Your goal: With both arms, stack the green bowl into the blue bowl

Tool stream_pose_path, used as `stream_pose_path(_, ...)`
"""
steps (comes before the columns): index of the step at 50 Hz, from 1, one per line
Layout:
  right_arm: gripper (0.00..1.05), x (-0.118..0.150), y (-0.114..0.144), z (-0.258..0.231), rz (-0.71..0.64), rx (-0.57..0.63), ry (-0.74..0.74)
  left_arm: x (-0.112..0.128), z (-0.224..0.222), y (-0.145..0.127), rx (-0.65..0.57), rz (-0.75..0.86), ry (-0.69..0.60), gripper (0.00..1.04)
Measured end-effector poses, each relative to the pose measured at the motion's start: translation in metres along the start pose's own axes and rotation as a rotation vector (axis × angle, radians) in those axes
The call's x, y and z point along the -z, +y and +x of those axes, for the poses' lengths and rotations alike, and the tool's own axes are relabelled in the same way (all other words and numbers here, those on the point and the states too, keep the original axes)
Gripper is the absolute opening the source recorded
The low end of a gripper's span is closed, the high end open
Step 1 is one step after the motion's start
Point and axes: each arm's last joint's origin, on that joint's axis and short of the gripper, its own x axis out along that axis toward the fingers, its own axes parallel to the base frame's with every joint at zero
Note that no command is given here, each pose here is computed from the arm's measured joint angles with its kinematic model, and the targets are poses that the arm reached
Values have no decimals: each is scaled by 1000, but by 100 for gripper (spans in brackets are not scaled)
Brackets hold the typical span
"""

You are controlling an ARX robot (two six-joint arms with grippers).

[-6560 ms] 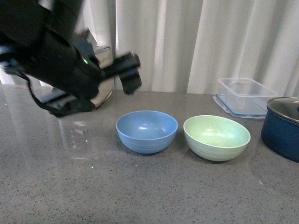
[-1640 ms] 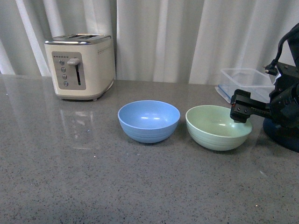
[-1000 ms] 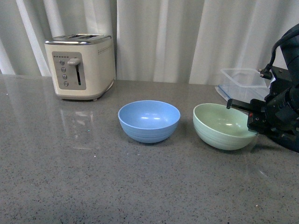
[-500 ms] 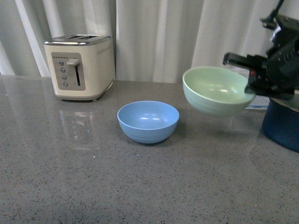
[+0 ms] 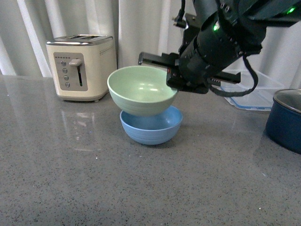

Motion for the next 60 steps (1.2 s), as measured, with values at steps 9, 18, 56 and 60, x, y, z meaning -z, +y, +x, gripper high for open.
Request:
stream_pose_path(9,1,11,-3,20,-3,32,42,0,0,0,0,0,0,98)
stream_pose_path(18,20,8,-5,19,10,10,21,0,0,0,0,0,0,98)
stream_pose_path(56,11,77,-103,-145,-183,196,-598,0,0,0,0,0,0,98)
stream_pose_path(60,0,89,-111,-156,-192,202,-610,0,0,0,0,0,0,98)
